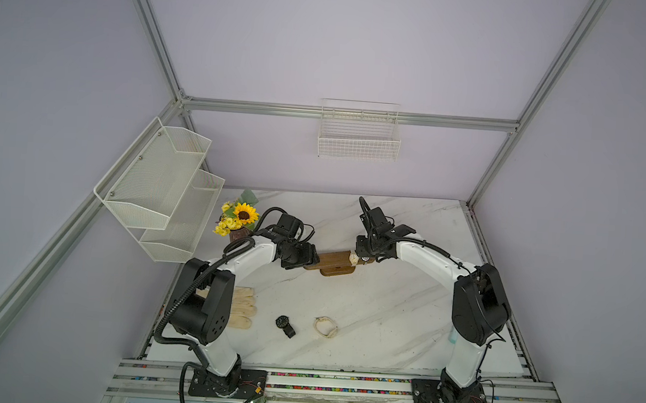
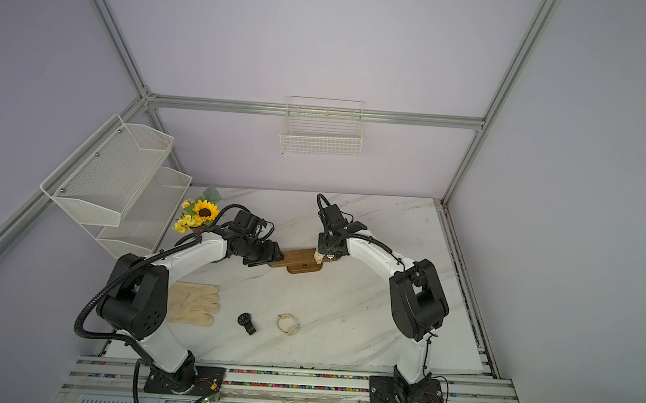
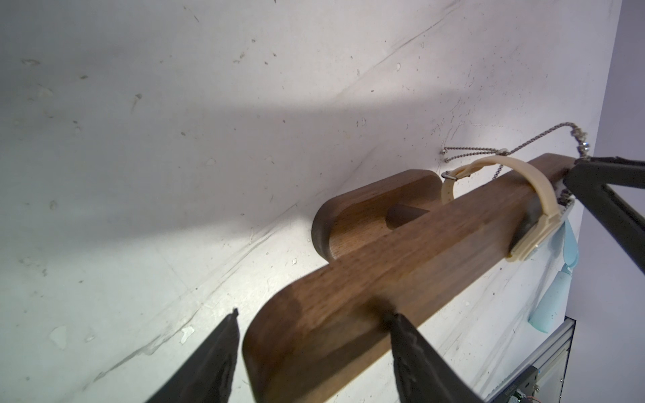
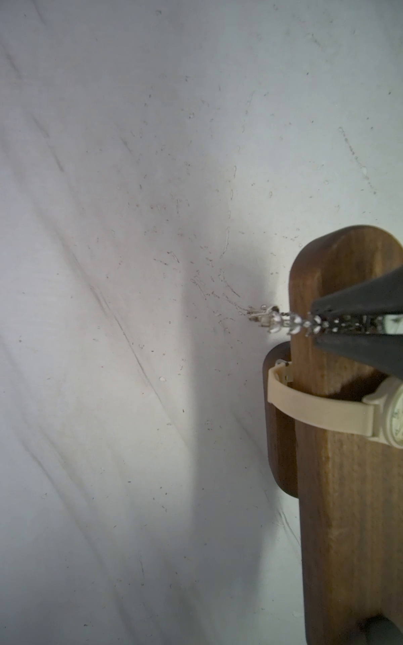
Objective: Place watch on stand
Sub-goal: Adjust the watch on the stand.
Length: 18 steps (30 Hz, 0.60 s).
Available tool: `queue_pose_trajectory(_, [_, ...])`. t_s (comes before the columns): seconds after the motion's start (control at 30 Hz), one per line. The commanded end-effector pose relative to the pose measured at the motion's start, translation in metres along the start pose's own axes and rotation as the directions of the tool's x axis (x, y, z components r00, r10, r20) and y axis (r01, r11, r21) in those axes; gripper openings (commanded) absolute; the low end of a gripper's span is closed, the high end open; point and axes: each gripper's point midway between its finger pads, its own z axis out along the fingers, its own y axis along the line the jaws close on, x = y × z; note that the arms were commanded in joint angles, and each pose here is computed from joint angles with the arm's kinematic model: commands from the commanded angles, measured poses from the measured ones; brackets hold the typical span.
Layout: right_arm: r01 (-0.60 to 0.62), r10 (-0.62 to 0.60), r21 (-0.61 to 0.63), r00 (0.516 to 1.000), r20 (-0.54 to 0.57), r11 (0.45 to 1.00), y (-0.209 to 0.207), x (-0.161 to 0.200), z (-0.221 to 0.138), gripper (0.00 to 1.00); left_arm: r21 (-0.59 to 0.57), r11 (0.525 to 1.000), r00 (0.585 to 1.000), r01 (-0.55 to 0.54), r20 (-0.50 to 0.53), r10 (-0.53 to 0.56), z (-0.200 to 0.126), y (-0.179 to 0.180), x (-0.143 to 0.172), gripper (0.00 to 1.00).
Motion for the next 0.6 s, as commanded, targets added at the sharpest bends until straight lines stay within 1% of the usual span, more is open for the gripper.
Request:
queue_pose_trajectory(0.0, [0.011,-0.01,-0.023,0.999,0.043,1.0,0.006,-0.018,-0.004,0.09,-0.03,1.0,1.0,-0.008,0.011,0.008,0.003,0.007,-0.01,0.67])
queue_pose_trajectory(0.23, [0.019,-0.017,-0.025,0.998,0.055,1.0,0.007,-0.023,-0.004,0.09,-0.03,1.0,1.0,-0.007,0.008,0.007,0.005,0.007,-0.01,0.67])
queue_pose_trajectory(0.43, [0.022,-0.021,-0.015,0.999,0.035,1.0,0.007,-0.019,0.006,0.11,-0.028,1.0,1.0,-0.007,0.011,0.008,0.004,0.006,-0.011,0.67])
queue_pose_trajectory(0.57, [0.023,-0.023,-0.01,0.999,0.036,1.0,0.007,-0.02,0.008,0.22,-0.026,1.0,1.0,-0.011,0.011,0.011,0.004,0.005,-0.011,0.67])
